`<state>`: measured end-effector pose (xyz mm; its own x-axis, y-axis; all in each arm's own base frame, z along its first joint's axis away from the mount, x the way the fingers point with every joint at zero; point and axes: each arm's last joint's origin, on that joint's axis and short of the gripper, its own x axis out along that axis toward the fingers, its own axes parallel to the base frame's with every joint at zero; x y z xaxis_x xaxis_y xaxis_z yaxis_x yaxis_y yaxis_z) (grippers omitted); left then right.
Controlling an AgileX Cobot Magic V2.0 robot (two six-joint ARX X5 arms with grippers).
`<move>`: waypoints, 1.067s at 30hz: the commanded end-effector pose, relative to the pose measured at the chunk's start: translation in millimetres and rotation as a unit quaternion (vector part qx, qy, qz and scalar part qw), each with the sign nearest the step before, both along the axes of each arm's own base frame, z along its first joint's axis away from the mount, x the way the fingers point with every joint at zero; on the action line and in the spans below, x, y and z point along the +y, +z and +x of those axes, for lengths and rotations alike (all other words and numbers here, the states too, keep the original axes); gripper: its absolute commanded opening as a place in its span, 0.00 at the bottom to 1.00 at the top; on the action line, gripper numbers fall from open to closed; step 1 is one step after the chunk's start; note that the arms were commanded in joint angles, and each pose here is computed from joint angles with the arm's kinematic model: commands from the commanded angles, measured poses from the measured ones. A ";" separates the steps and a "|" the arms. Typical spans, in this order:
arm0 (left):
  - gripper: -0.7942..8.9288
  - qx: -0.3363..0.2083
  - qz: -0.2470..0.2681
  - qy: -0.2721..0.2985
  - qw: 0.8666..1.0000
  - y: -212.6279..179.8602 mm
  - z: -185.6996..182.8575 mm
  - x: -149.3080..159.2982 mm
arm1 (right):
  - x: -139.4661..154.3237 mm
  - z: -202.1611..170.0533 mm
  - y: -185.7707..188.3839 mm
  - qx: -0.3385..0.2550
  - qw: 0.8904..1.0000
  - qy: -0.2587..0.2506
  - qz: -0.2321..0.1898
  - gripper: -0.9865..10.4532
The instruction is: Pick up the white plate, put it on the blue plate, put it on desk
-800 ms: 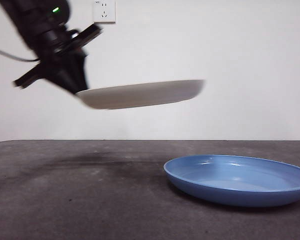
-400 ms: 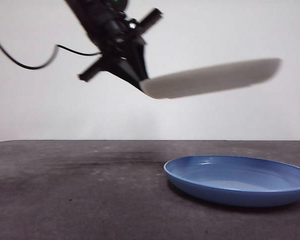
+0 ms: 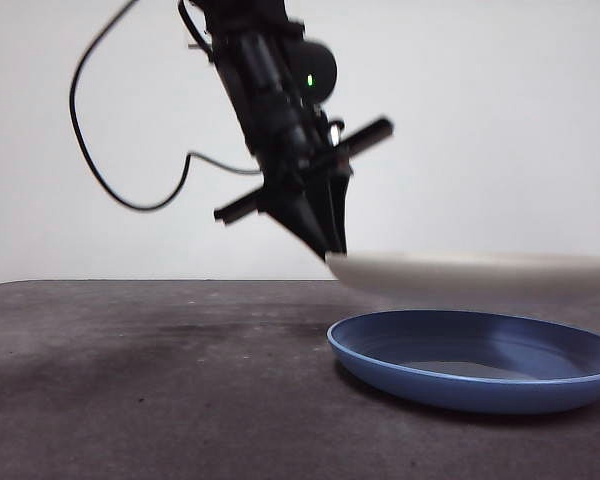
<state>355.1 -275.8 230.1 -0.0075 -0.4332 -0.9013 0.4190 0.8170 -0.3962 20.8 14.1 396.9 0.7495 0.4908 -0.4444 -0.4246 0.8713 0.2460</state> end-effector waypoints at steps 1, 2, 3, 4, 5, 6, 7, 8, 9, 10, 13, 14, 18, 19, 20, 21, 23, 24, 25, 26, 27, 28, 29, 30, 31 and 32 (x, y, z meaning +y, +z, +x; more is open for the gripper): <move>0.09 0.000 0.005 -0.020 1.000 -12.3 4.6 -8.6 | -0.4 -2.6 4.8 -0.015 1.000 0.003 -0.004 0.62; 0.09 0.007 0.010 -0.022 1.000 -17.3 5.0 -9.0 | -0.4 -2.6 4.8 -0.015 1.000 0.003 -0.004 0.62; 0.09 0.009 0.012 -0.025 1.000 -19.8 5.3 -9.2 | -0.4 -2.6 4.8 -0.016 1.000 0.003 -0.004 0.62; 0.09 0.009 0.013 -0.029 0.999 -21.6 5.6 -9.5 | -0.4 -2.6 4.8 -0.016 1.000 0.003 -0.004 0.62; 0.09 0.009 0.012 -0.030 0.999 -22.7 5.9 -10.2 | -0.4 -2.6 4.8 -0.016 1.000 0.003 -0.004 0.62; 0.09 0.007 0.011 -0.031 0.999 -22.6 5.9 -10.8 | -0.4 -2.6 4.9 -0.016 1.000 0.003 -0.004 0.62; 0.09 0.004 0.009 -0.031 0.999 -22.4 6.0 -11.6 | -0.4 -2.6 4.9 -0.016 1.000 0.003 -0.004 0.62; 0.09 0.003 0.008 -0.033 0.999 -22.4 5.4 -12.9 | -0.4 -2.4 4.9 -0.016 1.000 0.003 -0.004 0.62; 0.09 0.002 0.007 -0.034 0.999 -22.3 4.6 -14.3 | -0.4 -2.4 4.9 -0.016 1.000 0.003 -0.005 0.62; 0.09 0.002 0.007 -0.035 0.999 -22.3 4.1 -14.8 | -0.4 -2.4 4.9 -0.017 1.000 0.002 -0.005 0.62; 0.09 0.002 0.008 -0.040 0.999 -23.0 1.8 -18.1 | -0.9 -2.1 4.9 -0.018 1.000 -0.006 -0.009 0.62; 0.09 0.000 0.006 -0.042 0.999 -23.0 0.7 -20.2 | -0.9 -2.1 4.9 -0.018 1.000 -0.006 -0.009 0.62; 0.09 -0.013 0.000 -0.053 0.999 -22.6 -0.7 -25.3 | -0.9 -2.1 5.0 -0.018 1.000 -0.006 -0.009 0.62; 0.09 -0.015 0.000 -0.053 0.999 -22.6 -0.7 -25.7 | -0.9 -2.1 5.0 -0.018 1.000 -0.006 -0.009 0.62; 0.09 -0.015 0.000 -0.053 0.998 -22.7 -0.6 -25.8 | -0.9 -2.1 5.0 -0.018 1.000 -0.006 -0.009 0.62; 0.09 -0.016 0.001 -0.054 0.998 -22.9 -0.4 -25.6 | -0.9 -2.1 5.0 -0.018 1.000 -0.005 -0.009 0.62; 0.09 -0.024 0.011 -0.054 0.998 -23.2 0.0 -25.0 | -0.8 -2.1 5.0 -0.018 1.000 -0.005 -0.009 0.62; 0.09 -0.028 0.016 -0.053 0.998 -23.3 0.1 -24.8 | -0.8 -2.1 5.0 -0.018 1.000 -0.005 -0.008 0.62; 0.09 -0.030 0.020 -0.053 0.998 -23.4 0.2 -24.5 | -0.8 -2.1 5.0 -0.018 1.000 -0.005 -0.008 0.62; 0.09 -0.029 0.021 -0.052 0.998 -23.5 0.3 -24.1 | -0.8 -2.1 5.0 -0.018 1.000 -0.005 -0.008 0.62; 0.09 -0.029 0.021 -0.052 0.998 -23.5 0.3 -23.9 | -0.8 -2.1 5.0 -0.018 1.000 -0.005 -0.008 0.62; 0.09 -0.028 0.022 -0.053 0.998 -23.6 0.2 -23.8 | -0.8 -2.1 5.0 -0.018 1.000 -0.005 -0.008 0.62; 0.09 -0.028 0.022 -0.052 0.998 -23.6 0.0 -23.9 | -0.8 -2.1 5.0 -0.018 1.000 -0.005 -0.008 0.62; 0.09 -0.027 0.022 -0.052 0.998 -23.6 0.0 -23.8 | -0.8 -2.1 5.0 -0.018 1.000 -0.005 -0.008 0.62; 0.09 -0.028 0.022 -0.053 0.998 -23.6 0.0 -23.8 | -0.8 -2.1 5.0 -0.018 1.000 -0.005 -0.008 0.62; 0.09 -0.028 0.023 -0.054 0.998 -23.6 0.0 -23.8 | -0.8 -2.1 5.0 -0.018 1.000 -0.005 -0.008 0.62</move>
<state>352.4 -293.5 209.2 -0.0053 -0.3879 -0.9217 0.5027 0.7958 -0.3377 21.1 13.5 396.8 0.7598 0.4711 -0.4480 -0.4080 0.8821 0.2356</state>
